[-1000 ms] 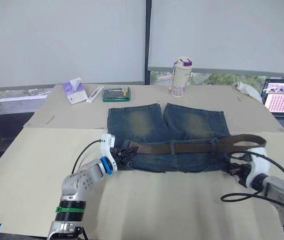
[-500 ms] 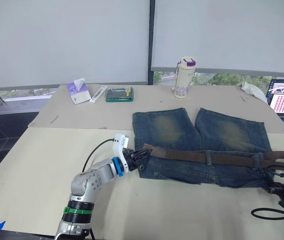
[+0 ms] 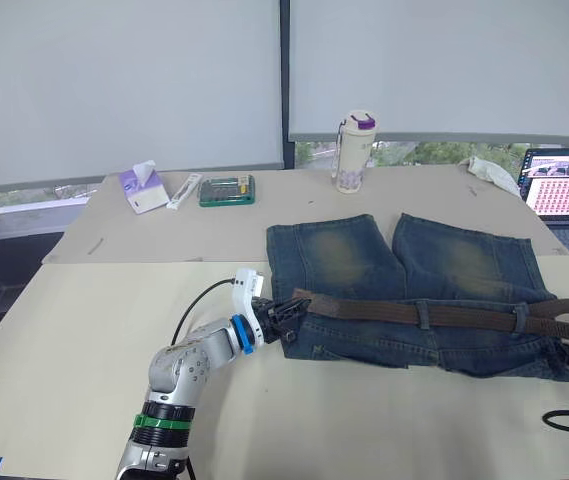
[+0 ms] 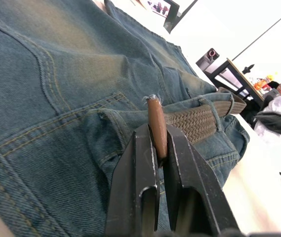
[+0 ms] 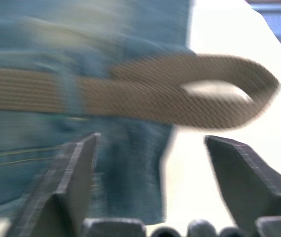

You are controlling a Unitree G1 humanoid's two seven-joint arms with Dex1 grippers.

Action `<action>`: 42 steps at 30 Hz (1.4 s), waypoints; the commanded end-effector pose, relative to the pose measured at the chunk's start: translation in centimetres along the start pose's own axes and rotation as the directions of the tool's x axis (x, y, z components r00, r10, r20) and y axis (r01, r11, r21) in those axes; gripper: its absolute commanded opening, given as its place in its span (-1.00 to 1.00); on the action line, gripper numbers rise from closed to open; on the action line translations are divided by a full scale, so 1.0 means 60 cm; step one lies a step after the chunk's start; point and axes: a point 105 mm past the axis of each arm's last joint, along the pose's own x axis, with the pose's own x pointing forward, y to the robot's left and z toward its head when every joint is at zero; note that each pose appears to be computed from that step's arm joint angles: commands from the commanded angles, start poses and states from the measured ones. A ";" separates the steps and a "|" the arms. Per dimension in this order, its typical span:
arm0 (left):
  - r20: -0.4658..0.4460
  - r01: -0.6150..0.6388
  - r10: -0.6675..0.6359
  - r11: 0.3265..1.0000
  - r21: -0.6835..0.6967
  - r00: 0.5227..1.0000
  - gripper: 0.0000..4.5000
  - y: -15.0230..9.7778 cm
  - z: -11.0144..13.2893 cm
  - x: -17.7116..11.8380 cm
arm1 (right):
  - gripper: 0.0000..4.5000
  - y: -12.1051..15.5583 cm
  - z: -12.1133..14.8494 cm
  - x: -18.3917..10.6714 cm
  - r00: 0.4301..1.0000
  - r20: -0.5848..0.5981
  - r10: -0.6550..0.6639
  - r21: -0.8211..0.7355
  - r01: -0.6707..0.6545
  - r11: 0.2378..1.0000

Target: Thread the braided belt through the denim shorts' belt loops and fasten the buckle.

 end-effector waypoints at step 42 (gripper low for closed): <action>0.116 0.173 -0.161 0.979 -0.108 0.980 -0.55 -0.054 0.030 -0.018 | -0.84 0.463 0.075 0.135 0.733 0.408 0.544 0.553 -0.673 0.491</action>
